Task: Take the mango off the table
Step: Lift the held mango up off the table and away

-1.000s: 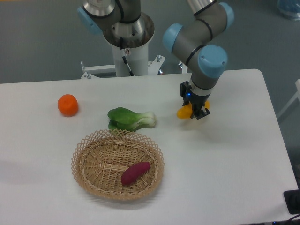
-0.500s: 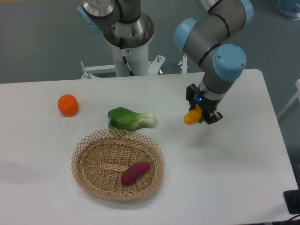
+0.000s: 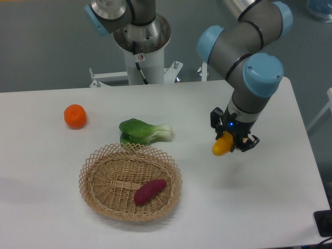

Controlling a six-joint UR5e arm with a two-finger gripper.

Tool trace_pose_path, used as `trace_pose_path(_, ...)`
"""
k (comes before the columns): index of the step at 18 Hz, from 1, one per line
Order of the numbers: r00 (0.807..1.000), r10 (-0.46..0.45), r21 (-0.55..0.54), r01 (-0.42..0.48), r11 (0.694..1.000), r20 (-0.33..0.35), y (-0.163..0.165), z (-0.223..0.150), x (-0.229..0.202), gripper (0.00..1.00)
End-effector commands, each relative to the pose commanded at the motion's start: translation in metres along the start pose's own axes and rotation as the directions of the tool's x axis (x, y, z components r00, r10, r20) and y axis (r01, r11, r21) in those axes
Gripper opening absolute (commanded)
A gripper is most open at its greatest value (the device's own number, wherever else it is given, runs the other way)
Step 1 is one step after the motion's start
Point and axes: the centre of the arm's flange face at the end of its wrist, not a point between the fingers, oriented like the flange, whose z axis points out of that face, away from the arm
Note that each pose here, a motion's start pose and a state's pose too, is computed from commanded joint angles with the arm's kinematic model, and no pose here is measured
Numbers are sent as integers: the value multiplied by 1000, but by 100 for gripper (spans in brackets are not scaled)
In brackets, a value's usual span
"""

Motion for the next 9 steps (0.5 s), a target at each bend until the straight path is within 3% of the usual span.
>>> trace_pose_path(9,998,-37,-1,37,999,46,-3,-1,-21,48)
